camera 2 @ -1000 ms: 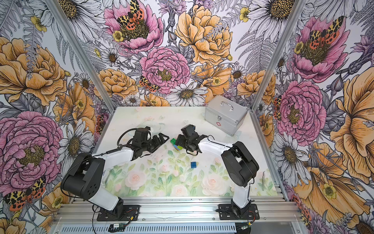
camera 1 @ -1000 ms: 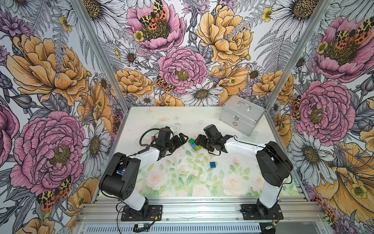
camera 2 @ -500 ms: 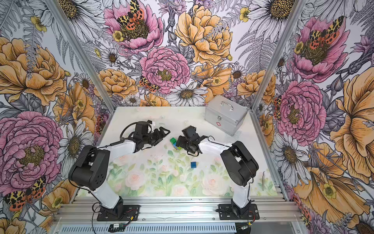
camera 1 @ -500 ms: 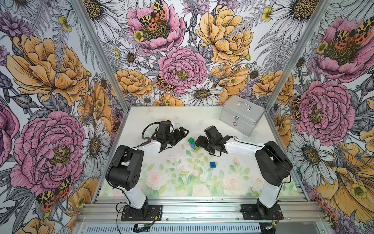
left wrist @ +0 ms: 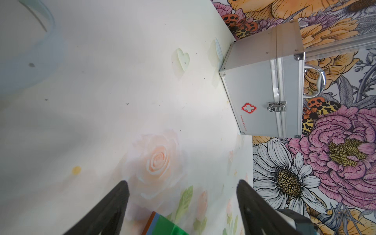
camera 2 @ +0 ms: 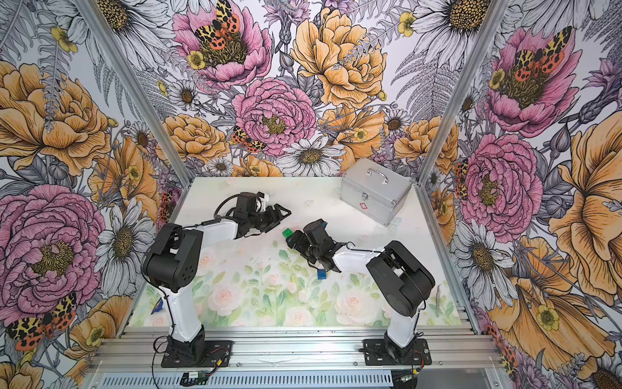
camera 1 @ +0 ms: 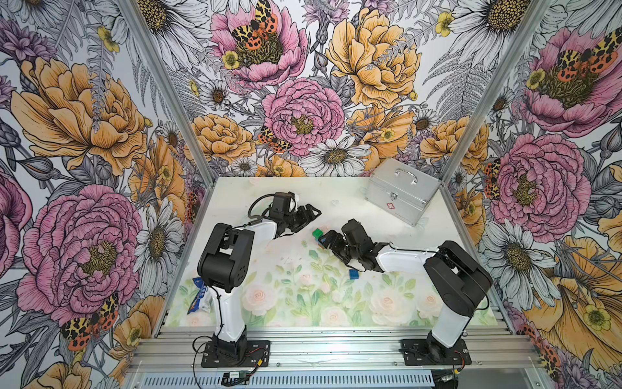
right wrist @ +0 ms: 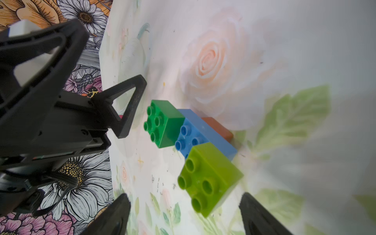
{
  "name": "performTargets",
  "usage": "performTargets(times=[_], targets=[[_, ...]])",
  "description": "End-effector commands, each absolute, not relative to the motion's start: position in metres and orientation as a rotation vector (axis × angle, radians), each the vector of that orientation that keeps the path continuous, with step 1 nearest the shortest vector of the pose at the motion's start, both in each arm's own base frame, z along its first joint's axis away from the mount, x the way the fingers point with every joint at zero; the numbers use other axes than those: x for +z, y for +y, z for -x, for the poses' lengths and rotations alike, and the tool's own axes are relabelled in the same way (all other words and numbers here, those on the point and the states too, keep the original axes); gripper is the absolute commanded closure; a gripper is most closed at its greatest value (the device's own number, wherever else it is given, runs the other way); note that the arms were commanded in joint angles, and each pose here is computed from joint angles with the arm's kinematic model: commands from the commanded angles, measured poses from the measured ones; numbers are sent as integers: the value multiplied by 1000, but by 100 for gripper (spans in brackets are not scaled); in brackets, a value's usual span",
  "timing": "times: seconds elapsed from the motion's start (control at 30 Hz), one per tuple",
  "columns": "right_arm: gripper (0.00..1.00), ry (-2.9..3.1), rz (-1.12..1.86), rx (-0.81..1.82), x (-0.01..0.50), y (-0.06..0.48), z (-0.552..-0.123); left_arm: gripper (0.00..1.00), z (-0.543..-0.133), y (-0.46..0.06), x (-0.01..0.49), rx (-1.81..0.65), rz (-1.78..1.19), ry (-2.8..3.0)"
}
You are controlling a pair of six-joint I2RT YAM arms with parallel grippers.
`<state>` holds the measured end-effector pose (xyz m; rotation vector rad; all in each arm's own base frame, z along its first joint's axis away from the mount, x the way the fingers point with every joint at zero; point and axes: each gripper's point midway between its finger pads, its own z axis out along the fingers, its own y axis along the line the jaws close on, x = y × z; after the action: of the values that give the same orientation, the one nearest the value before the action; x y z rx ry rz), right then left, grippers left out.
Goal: Assemble the letter v with lego
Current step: Adjust the lego brick at the center of the board.
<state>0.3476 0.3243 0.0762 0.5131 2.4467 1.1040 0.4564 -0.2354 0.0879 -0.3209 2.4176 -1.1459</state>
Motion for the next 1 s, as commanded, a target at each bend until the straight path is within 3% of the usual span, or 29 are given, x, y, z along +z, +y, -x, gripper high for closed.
performTargets(times=[0.0, 0.5, 0.97], targets=[[14, 2376, -562, 1185, 84, 338, -363, 15, -462, -242, 98, -1176, 261, 2400], [24, 2350, -598, 1198, 74, 334, -392, 17, -463, -235, 99, -1174, 288, 2401], [22, 2349, -549, 1212, 71, 331, -412, 17, -451, -218, 93, -1142, 335, 2414]])
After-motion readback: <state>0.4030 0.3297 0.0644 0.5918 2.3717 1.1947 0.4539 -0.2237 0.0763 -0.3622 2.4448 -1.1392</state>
